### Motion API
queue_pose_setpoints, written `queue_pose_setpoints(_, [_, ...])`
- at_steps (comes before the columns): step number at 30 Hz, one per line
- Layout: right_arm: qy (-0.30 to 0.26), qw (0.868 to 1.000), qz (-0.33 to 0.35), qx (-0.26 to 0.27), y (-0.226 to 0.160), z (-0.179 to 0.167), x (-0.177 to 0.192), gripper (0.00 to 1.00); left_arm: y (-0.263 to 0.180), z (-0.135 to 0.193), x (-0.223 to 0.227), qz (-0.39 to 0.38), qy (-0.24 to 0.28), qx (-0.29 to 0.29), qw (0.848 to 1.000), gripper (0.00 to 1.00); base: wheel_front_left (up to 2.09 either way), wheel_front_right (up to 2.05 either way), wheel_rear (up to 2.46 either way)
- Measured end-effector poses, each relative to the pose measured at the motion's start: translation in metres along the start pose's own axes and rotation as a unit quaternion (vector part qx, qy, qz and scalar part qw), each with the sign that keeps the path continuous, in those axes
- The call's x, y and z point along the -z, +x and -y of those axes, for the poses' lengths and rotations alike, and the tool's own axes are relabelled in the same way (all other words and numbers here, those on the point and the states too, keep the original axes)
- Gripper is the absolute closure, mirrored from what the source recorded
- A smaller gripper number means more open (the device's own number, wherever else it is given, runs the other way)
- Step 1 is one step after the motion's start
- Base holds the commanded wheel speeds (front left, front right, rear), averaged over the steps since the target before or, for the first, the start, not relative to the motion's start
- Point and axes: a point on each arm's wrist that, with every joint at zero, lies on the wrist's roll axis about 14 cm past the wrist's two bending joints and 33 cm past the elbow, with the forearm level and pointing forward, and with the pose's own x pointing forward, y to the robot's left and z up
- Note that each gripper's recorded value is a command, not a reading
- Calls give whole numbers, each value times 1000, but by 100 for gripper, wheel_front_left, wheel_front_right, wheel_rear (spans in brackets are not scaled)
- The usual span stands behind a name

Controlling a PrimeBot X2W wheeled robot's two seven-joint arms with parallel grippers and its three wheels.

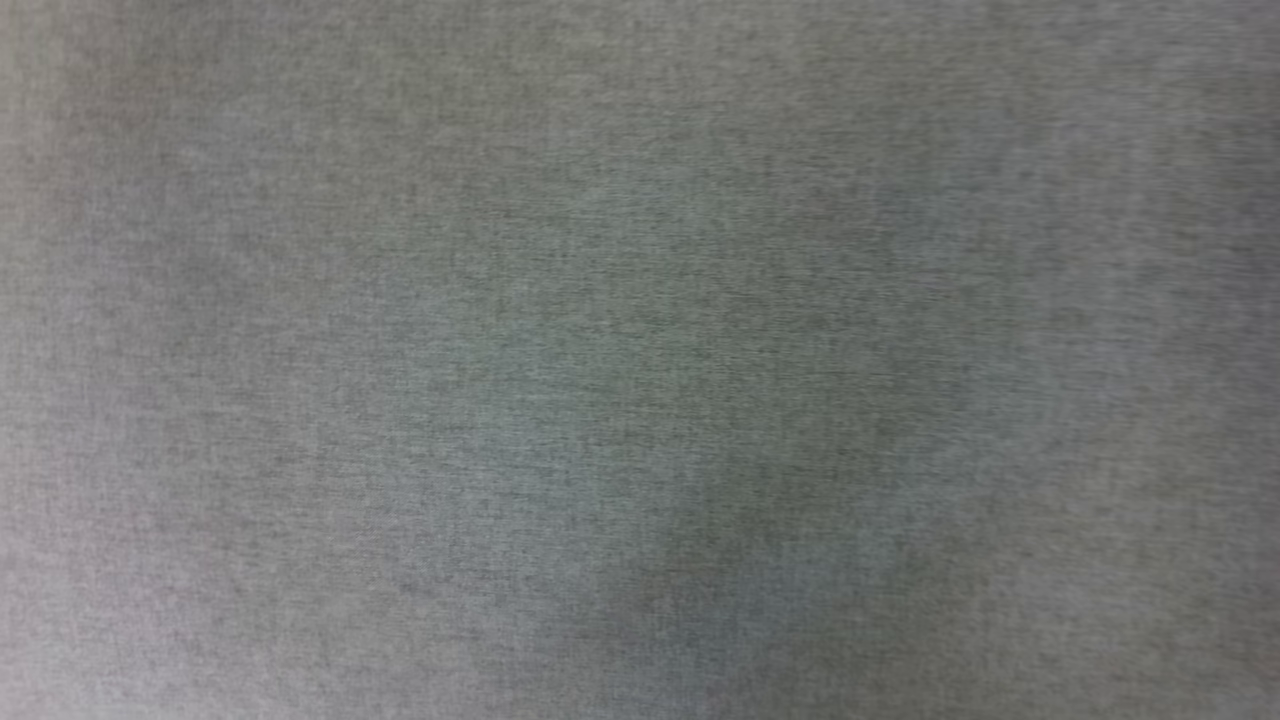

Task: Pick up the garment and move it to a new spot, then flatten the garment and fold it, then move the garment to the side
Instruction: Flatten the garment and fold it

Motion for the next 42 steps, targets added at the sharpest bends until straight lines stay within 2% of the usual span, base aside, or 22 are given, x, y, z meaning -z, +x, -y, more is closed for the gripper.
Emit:
queue_pose_setpoints(8, [46, 996, -71, -15, -28, 4, 85, 100, -43, 7, 68, -66, -64, -7, 996, 100, 0, 0, 0])
queue_pose_setpoints(19, [83, 984, -146, -51, -105, -16, 152, 100, -133, 12, 109, -129, -130, -47, 982, 100, 0, 0, 0])
queue_pose_setpoints(23, [87, 981, -165, -51, -138, -10, 161, 100, -173, 14, 117, -151, -141, -60, 977, 100, 0, 0, 0])
queue_pose_setpoints(31, [97, 978, -172, -62, -203, -5, 160, 100, -236, 15, 105, -147, -166, -87, 971, 100, 0, 0, 0])
queue_pose_setpoints(42, [101, 974, -191, -74, -296, 12, 178, 100, -319, 41, 112, -148, -205, -106, 962, 100, 0, 0, 0])
